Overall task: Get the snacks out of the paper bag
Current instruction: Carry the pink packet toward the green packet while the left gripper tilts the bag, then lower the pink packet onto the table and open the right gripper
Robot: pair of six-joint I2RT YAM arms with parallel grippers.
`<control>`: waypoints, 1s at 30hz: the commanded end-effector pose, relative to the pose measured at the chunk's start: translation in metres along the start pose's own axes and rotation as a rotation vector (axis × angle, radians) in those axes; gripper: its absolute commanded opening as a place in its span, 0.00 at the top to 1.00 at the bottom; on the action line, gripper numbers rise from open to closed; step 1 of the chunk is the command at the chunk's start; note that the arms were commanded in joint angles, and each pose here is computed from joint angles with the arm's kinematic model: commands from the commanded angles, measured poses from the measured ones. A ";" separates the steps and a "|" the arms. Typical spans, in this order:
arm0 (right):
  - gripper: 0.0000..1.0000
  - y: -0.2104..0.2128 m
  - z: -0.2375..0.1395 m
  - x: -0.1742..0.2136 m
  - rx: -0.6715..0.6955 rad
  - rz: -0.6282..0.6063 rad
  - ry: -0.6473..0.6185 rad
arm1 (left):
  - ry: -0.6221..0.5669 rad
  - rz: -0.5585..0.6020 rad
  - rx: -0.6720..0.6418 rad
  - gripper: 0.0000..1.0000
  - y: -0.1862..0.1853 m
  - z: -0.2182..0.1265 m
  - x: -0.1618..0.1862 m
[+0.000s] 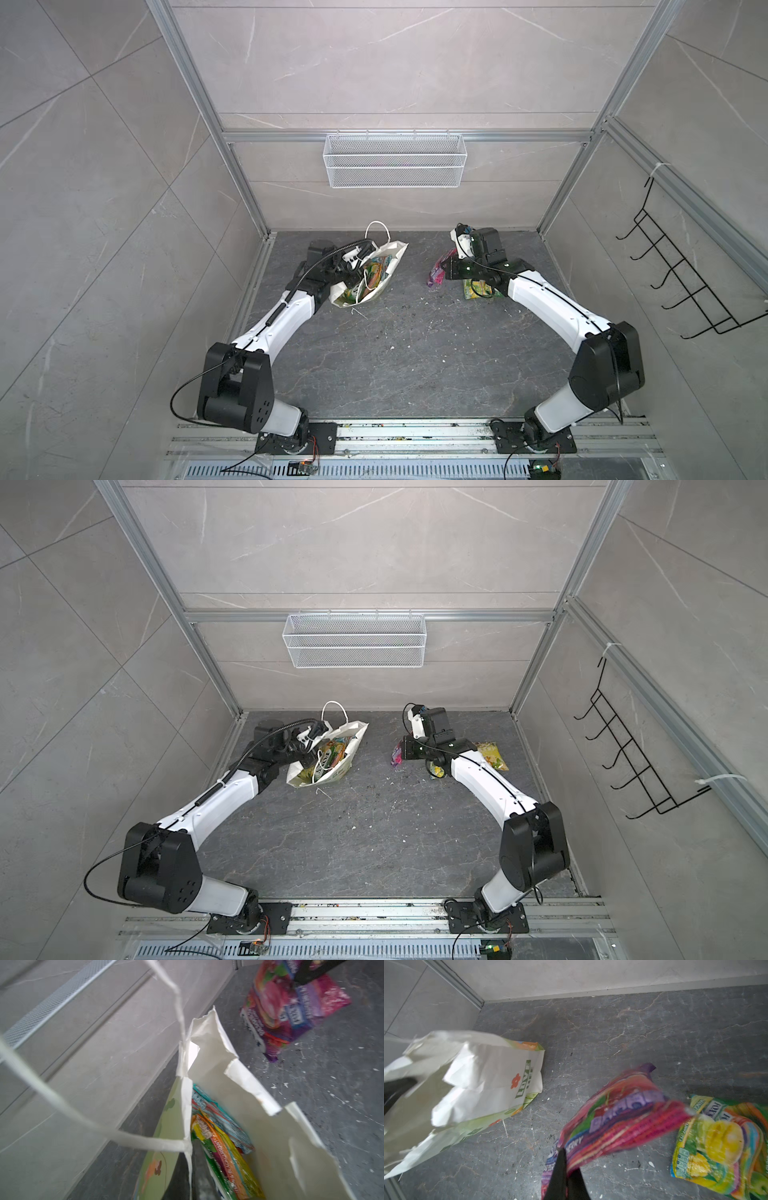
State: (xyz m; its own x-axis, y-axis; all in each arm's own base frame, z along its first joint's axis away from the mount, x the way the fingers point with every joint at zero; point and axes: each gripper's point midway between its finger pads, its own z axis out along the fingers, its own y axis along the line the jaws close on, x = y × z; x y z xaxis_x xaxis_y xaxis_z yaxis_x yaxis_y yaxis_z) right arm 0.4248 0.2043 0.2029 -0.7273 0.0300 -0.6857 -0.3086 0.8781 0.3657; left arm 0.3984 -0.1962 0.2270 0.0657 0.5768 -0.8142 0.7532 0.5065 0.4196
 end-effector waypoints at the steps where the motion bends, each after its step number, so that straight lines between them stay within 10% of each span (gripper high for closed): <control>1: 1.00 0.000 0.004 -0.033 -0.009 0.078 -0.118 | -0.120 0.070 -0.034 1.00 -0.003 -0.018 -0.031; 30: 1.00 -0.069 0.036 0.120 0.249 0.823 -0.306 | -0.248 -0.127 -0.071 1.00 -0.032 -0.058 -0.038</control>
State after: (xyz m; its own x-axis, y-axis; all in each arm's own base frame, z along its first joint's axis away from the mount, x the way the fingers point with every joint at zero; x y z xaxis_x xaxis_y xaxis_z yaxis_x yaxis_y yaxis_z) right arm 0.3698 0.1823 0.0628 -0.6180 0.6518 -0.4396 0.3200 0.7193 0.6166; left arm 0.3372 -0.1880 0.2449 0.0818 0.4136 -0.9068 0.7107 0.6137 0.3440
